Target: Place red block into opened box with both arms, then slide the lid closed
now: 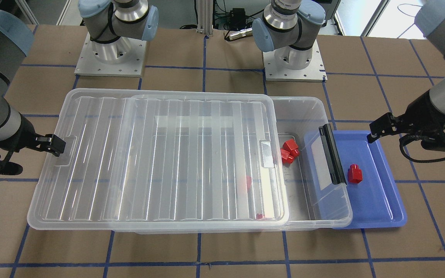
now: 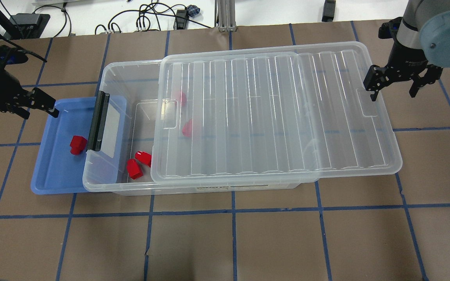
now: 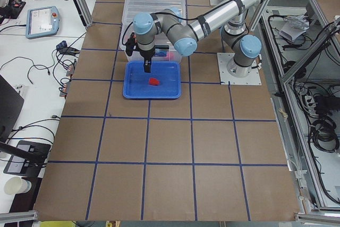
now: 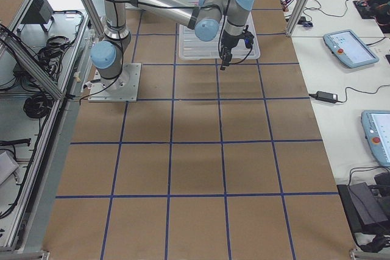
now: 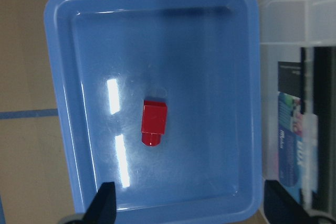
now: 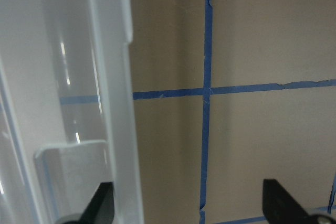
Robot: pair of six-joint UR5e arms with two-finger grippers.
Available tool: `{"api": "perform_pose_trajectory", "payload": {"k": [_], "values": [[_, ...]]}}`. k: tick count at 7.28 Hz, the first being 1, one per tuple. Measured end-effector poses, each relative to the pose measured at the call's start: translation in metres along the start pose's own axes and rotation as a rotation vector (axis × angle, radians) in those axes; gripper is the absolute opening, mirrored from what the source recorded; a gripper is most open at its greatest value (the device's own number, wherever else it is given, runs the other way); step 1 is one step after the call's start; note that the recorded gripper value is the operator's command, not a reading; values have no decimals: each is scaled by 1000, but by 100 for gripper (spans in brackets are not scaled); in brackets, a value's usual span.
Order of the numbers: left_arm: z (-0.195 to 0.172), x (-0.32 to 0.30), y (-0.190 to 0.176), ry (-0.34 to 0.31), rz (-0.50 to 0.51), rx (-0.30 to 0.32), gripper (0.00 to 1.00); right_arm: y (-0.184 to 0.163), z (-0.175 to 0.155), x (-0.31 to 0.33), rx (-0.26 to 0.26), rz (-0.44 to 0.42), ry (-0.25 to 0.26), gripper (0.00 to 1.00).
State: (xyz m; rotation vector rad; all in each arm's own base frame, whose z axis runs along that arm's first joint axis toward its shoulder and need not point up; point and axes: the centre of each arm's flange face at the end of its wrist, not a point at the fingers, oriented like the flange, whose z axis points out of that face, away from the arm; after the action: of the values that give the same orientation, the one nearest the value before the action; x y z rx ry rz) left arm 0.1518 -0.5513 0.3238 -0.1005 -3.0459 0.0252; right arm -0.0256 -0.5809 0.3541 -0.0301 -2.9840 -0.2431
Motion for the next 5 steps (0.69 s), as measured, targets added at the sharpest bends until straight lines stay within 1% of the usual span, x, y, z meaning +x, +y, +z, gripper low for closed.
{"api": "perform_pose_trajectory", "payload": {"k": [2, 4, 5], "values": [[44, -10, -1, -3, 63, 0, 100, 0, 3, 22, -4, -15, -5, 100], [85, -11, 3, 15, 91, -25, 100, 1, 5, 38, -6, -9, -8, 100], [101, -8, 6, 20, 102, -32, 100, 1, 6, 43, -6, -27, -9, 100]]}}
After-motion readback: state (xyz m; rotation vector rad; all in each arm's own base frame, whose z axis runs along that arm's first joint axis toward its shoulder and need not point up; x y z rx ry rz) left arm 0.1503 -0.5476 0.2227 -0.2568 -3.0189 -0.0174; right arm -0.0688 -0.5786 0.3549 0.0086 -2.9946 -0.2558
